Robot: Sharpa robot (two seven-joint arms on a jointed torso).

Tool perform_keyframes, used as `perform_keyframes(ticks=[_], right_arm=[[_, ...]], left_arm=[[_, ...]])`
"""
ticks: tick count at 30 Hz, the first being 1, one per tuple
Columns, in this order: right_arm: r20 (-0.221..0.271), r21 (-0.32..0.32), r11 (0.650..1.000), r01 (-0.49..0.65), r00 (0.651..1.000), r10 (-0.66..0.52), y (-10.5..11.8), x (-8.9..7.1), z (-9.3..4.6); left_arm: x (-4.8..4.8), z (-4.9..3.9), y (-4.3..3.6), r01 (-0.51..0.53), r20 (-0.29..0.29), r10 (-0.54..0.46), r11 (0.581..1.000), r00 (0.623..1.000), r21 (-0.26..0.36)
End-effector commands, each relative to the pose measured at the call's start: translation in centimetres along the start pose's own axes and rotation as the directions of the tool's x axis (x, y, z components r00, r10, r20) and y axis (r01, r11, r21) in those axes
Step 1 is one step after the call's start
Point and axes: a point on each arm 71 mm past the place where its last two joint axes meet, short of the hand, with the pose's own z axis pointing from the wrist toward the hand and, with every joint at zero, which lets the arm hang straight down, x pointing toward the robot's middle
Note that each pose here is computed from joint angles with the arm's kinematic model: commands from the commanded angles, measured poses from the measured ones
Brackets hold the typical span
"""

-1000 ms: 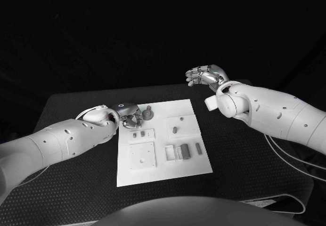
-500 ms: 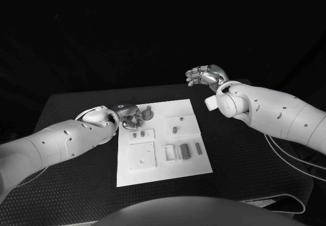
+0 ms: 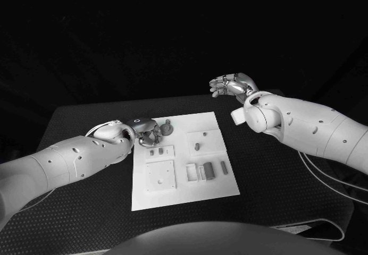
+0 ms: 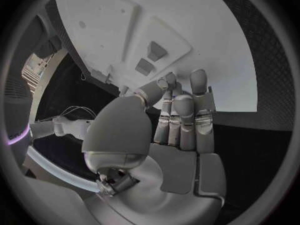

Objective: Assemble the parts on the task board

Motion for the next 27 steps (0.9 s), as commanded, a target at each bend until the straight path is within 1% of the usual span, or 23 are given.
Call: perform_keyframes(ticks=[1, 7, 14, 19, 23, 27], right_arm=[[-0.006, -0.012, 1.0, -0.003, 1.0, 0.003, 0.1, 0.1, 0.0], [-0.005, -0.011, 1.0, -0.003, 1.0, 0.003, 0.1, 0.0, 0.0], [-0.006, -0.011, 1.0, -0.003, 1.0, 0.003, 0.1, 0.0, 0.0], [-0.005, -0.011, 1.0, -0.003, 1.0, 0.003, 0.1, 0.0, 0.0], [-0.006, -0.01, 1.0, -0.004, 1.0, 0.004, 0.1, 0.0, 0.0], [-0.007, -0.01, 1.0, -0.004, 1.0, 0.004, 0.1, 0.0, 0.0]], left_arm=[[0.64, 0.15, -0.32, 0.002, -0.049, -0.002, 1.0, 0.999, 0.007], [1.01, 0.17, -0.41, -0.006, -0.074, 0.006, 1.0, 0.997, 0.004], [1.26, 0.21, -0.64, -0.009, -0.079, 0.01, 1.0, 0.997, 0.012], [1.73, 0.16, -0.65, -0.027, -0.086, 0.028, 1.0, 0.996, 0.014], [2.03, 0.14, -0.61, -0.039, -0.086, 0.04, 0.999, 0.995, 0.014], [2.25, 0.09, -0.53, -0.048, -0.067, 0.049, 0.999, 0.997, 0.015]])
